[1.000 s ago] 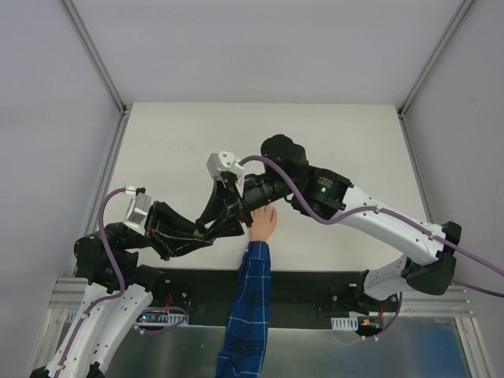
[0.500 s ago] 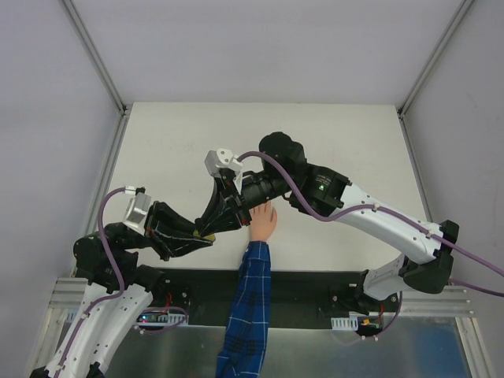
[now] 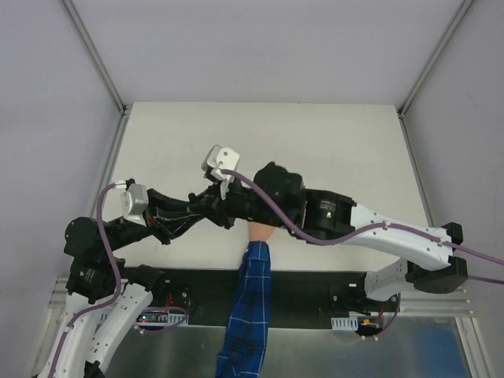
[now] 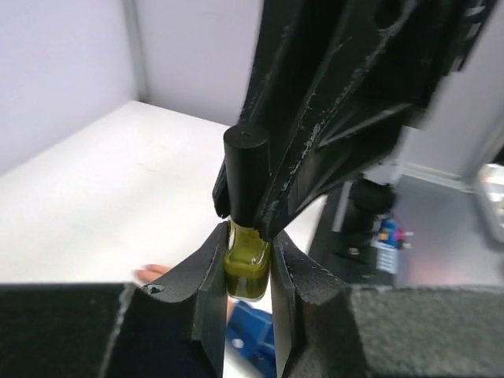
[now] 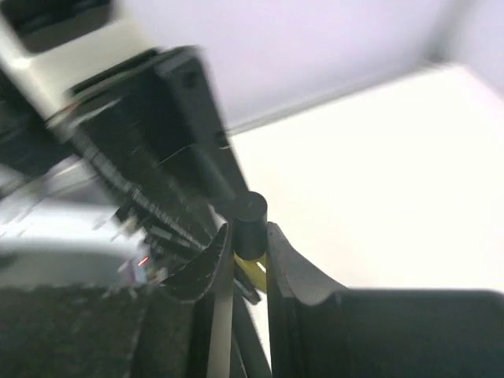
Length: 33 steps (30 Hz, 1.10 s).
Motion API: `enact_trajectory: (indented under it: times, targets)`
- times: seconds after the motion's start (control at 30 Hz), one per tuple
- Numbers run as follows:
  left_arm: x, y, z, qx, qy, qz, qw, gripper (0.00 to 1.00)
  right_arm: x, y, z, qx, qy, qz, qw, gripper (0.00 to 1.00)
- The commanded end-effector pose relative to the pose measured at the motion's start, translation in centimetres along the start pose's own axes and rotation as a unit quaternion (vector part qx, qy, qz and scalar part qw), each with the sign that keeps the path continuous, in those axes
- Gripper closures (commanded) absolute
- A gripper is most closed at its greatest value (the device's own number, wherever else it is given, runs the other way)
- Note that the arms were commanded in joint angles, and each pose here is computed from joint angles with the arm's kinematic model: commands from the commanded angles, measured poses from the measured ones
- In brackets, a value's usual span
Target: Paint the nails
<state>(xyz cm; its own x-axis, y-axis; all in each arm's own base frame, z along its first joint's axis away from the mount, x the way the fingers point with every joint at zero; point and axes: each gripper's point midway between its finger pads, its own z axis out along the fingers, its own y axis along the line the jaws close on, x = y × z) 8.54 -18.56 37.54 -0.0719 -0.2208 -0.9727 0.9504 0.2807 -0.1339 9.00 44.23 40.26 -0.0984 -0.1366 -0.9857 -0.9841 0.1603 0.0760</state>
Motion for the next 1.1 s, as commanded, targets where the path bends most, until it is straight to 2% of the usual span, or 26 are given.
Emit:
enact_trajectory:
  times: [0.0,0.03,0.13,0.3,0.4,0.43,0.6,0.63,0.8,0.83,0.9,1.0,1.07]
  targets:
    - [-4.3,2.8,0.1,-0.072,-0.044,0.162,0.983,1.00,5.8,-9.7,-3.3,0.464,0.076,-0.011,0.882,1.00]
    - [-4.3,3.4,0.2,-0.080,-0.042,0.168,0.982,1.00,6.2,-9.8,-3.3,0.477,0.071,-0.015,0.876,1.00]
    - [-4.3,3.9,0.4,-0.087,-0.041,0.162,0.982,1.00,5.9,-8.5,-2.2,0.474,0.051,0.001,0.879,1.00]
    - [-3.3,4.0,0.4,-0.088,-0.039,0.133,0.987,1.00,4.6,-6.9,-0.5,0.444,0.049,-0.012,0.895,1.00]
    - [-2.6,3.4,0.3,-0.075,-0.037,0.106,0.991,1.00,4.0,-6.2,-0.1,0.410,0.055,-0.021,0.910,0.78]
    - [-2.3,3.2,0.3,-0.073,-0.037,0.088,0.993,1.00,4.0,-5.7,0.0,0.389,0.059,-0.022,0.919,0.67]
    - [-1.1,2.3,0.1,-0.060,-0.026,0.030,0.997,1.00,3.3,-4.5,-2.2,0.324,0.075,-0.043,0.942,0.44]
    - [-1.0,1.9,0.1,-0.055,-0.023,0.015,0.998,1.00,3.3,-4.3,-2.6,0.311,0.077,-0.043,0.946,0.33]
    - [-0.9,0.4,0.1,-0.021,-0.012,-0.021,0.999,1.00,2.2,-2.0,-5.3,0.195,0.080,-0.073,0.975,0.21]
    - [-1.0,0.2,0.2,-0.018,-0.011,-0.031,0.999,1.00,2.4,-1.0,-5.3,0.151,0.085,-0.075,0.982,0.18]
    - [-1.3,-0.4,0.1,-0.010,-0.011,-0.041,0.999,1.00,2.0,0.4,-6.7,0.091,0.086,-0.092,0.988,0.17]
    - [-1.8,-1.5,0.1,0.014,-0.005,-0.053,0.999,1.00,2.3,3.9,-7.8,-0.042,0.081,-0.105,0.990,0.15]
    - [-2.2,-2.4,0.1,0.035,0.001,-0.057,0.998,1.00,1.3,3.7,-8.7,-0.072,0.056,-0.104,0.990,0.15]
